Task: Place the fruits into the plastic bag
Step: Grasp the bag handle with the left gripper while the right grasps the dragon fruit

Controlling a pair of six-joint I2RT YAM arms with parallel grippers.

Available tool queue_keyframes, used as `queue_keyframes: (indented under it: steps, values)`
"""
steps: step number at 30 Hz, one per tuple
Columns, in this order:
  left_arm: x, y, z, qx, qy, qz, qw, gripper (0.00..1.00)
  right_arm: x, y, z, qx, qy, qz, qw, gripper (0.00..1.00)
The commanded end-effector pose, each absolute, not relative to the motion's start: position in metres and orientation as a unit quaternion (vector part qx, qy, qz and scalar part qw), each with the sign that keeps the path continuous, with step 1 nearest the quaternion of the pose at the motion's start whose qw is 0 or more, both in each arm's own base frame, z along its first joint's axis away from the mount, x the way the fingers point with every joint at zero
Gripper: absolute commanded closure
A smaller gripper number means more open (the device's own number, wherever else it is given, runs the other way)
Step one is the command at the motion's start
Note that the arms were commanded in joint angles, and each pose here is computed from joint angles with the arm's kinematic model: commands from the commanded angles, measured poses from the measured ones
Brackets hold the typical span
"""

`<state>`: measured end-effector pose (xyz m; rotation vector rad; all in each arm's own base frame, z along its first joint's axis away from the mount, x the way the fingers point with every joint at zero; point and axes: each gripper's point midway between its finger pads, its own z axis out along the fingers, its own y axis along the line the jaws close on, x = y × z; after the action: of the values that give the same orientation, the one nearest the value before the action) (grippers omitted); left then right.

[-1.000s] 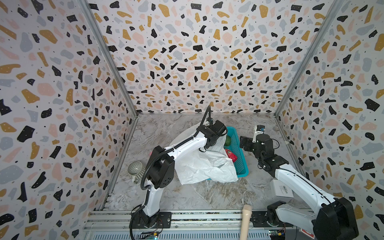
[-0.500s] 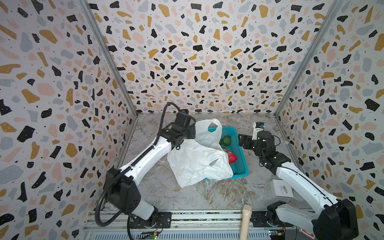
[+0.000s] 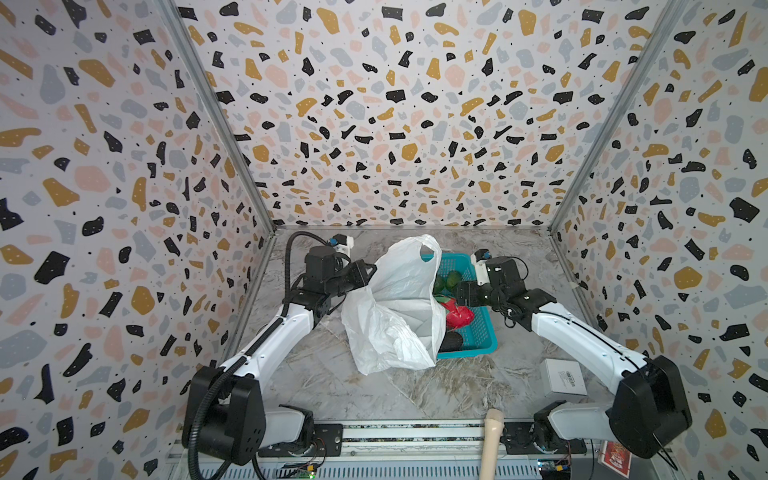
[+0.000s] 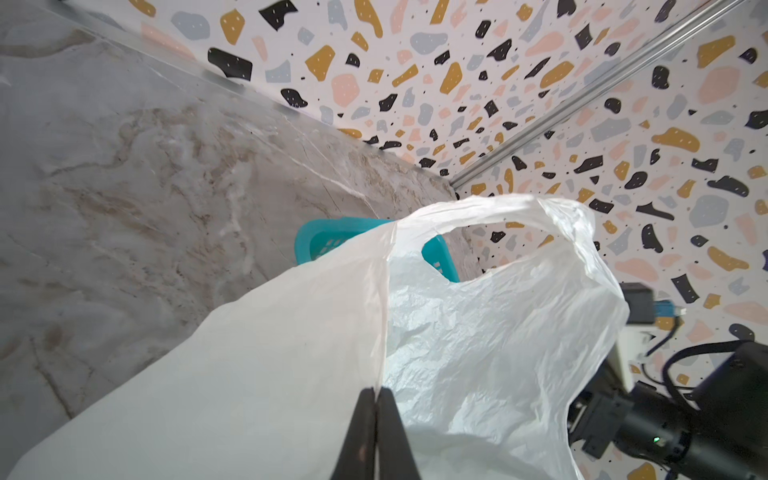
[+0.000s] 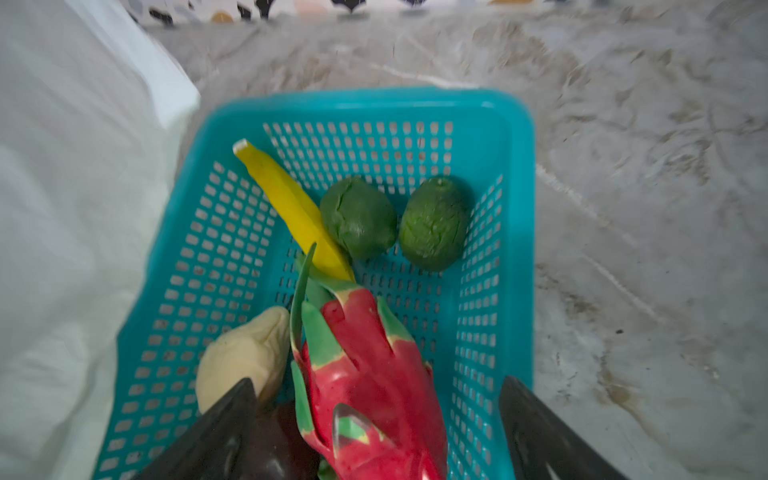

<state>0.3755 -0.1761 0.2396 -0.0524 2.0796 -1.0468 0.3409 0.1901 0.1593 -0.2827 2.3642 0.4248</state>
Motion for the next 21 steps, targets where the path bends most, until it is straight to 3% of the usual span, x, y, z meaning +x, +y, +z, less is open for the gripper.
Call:
queue_keyframes:
  steps: [1, 5, 21]
  values:
    - [0.374, -0.175, 0.275, -0.007, 0.781, -0.447, 0.436, 1.0, 0.329, 0.199, 0.146, -0.142, 0.928, 0.156, 0.308, 0.07]
    - [0.371, -0.175, 0.27, -0.004, 0.78, -0.448, 0.438, 1.0, 0.328, 0.202, 0.125, -0.148, 0.94, 0.135, 0.277, 0.01]
    - [0.369, -0.17, 0.259, 0.0, 0.789, -0.423, 0.445, 1.0, 0.312, 0.216, 0.064, -0.202, 0.963, 0.057, 0.169, 0.01]
